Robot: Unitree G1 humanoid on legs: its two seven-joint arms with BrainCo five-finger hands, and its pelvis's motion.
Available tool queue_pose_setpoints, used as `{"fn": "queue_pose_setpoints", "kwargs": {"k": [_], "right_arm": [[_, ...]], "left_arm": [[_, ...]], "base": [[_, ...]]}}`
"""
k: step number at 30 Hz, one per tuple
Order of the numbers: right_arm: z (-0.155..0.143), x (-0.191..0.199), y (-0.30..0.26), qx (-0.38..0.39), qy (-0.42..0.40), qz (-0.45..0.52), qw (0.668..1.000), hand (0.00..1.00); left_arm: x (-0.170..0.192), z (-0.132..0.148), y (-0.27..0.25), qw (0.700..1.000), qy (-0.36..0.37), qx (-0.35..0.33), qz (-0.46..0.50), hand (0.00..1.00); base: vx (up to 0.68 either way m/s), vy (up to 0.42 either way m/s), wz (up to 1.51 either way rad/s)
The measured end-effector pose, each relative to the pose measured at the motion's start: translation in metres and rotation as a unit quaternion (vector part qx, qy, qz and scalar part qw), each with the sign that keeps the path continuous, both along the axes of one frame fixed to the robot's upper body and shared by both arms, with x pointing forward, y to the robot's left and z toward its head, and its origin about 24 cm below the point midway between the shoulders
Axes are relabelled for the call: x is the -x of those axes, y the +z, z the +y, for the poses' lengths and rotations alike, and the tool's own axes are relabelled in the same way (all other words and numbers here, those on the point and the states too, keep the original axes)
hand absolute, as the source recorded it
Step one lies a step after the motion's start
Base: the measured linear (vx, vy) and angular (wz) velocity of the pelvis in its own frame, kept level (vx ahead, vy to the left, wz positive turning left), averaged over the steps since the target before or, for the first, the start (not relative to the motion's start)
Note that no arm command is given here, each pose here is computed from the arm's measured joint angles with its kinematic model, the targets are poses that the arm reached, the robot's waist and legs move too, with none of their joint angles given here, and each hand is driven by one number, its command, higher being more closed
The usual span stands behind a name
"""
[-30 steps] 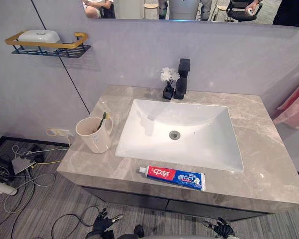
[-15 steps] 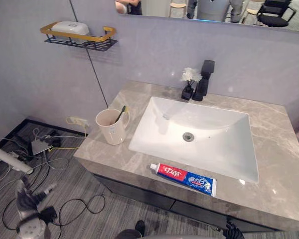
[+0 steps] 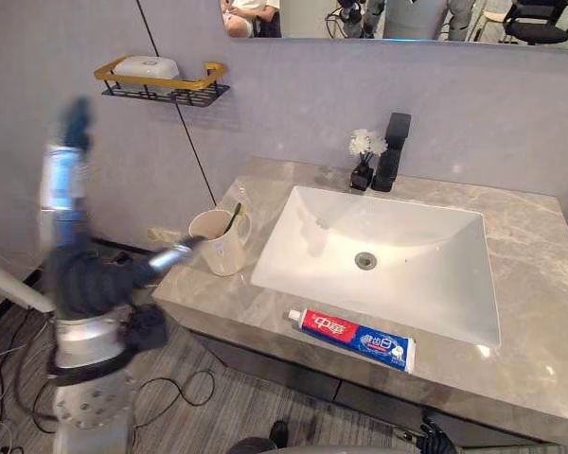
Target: Organize washtable
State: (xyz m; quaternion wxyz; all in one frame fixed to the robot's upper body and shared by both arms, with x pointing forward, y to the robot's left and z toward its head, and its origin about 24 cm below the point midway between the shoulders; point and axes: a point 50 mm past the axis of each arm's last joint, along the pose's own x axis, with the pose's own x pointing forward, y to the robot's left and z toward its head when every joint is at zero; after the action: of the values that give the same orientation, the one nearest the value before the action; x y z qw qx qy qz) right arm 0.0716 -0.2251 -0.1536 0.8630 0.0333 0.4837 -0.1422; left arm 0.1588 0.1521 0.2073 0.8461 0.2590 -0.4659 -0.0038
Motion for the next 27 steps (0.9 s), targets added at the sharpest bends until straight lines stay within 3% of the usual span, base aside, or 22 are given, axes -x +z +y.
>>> {"fn": "queue_pose_setpoints", "kwargs": {"k": [6, 12, 19, 27], "right_arm": [[0.008, -0.011, 0.000, -0.011, 0.036, -0.008, 0.999, 0.00], [0.011, -0.016, 0.001, -0.007, 0.060, -0.009, 0.998, 0.00], [0.011, -0.023, 0.002, -0.005, 0.067, -0.016, 0.998, 0.00], [0.009, -0.023, 0.003, -0.003, 0.068, -0.016, 0.998, 0.00]], "left_arm": [[-0.012, -0.037, -0.020, 0.989, -0.115, -0.065, 0.064, 0.00], [-0.029, -0.067, -0.060, 0.959, -0.195, -0.123, 0.168, 0.00], [-0.048, -0.073, -0.111, 0.910, -0.212, -0.203, 0.294, 0.00], [-0.053, -0.069, -0.132, 0.890, -0.204, -0.229, 0.339, 0.00]], "base": [[-0.03, -0.019, -0.14], [0.01, -0.019, -0.10], [0.00, -0.003, 0.00], [-0.01, -0.007, -0.01]]}}
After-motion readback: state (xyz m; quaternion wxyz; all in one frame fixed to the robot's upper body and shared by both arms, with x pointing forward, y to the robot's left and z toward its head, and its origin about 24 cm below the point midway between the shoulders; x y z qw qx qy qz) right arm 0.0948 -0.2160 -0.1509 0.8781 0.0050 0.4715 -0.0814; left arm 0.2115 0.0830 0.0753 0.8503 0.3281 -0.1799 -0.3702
